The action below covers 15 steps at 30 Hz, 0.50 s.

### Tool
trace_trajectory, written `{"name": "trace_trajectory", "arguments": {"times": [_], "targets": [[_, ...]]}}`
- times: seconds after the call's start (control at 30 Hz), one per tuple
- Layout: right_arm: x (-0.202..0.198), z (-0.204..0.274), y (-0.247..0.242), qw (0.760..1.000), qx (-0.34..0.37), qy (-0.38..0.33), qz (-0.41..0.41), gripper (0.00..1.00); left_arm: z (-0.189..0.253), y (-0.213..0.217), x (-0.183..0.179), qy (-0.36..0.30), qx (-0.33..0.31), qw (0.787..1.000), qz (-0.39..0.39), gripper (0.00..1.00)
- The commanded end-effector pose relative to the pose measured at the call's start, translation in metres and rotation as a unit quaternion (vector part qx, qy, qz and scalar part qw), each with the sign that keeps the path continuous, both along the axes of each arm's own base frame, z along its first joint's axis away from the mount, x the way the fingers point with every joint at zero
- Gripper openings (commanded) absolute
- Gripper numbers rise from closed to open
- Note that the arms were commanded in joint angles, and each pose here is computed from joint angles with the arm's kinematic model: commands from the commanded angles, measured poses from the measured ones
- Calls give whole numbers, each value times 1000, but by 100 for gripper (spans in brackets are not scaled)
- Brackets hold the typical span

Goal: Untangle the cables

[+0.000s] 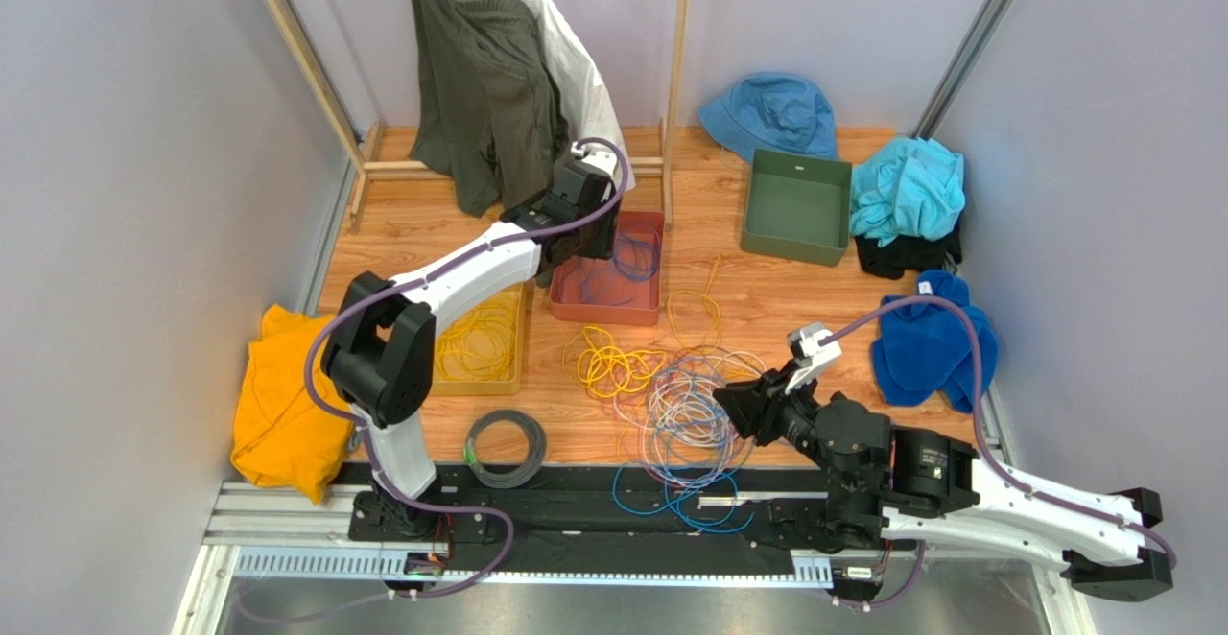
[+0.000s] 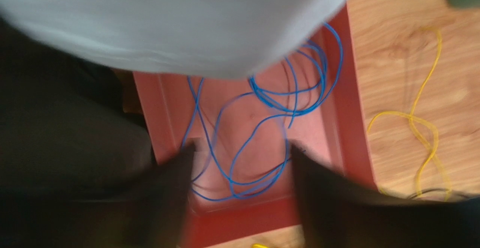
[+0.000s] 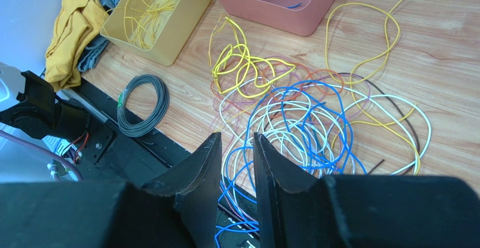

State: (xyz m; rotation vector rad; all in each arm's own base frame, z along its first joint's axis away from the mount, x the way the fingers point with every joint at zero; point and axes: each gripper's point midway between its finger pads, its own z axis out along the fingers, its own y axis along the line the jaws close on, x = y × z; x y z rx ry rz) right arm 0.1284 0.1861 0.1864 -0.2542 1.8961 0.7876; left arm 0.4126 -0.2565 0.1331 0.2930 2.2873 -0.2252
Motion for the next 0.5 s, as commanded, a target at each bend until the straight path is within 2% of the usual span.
{"name": "trace_trajectory", "arguments": {"times": [0.0, 0.17, 0.27, 0.37, 0.4, 0.47], "targets": [[2, 9, -2, 1000, 24, -1, -14, 31, 86, 3, 10, -86, -56, 995, 21, 95], [3, 9, 0, 999, 29, 2, -14, 31, 141, 8, -14, -125, -94, 988, 12, 97], [4, 4, 3, 1000, 24, 2, -17, 32, 163, -6, -56, -146, -112, 983, -12, 98], [7, -8, 8, 1000, 13, 7, -25, 33, 169, -17, -110, -160, -152, 975, -34, 98], [9, -13, 9, 999, 9, 9, -29, 35, 144, -17, -125, -140, -151, 978, -36, 98], [7, -29, 16, 999, -5, 23, -23, 36, 142, -23, -156, -139, -180, 972, -48, 98]]}}
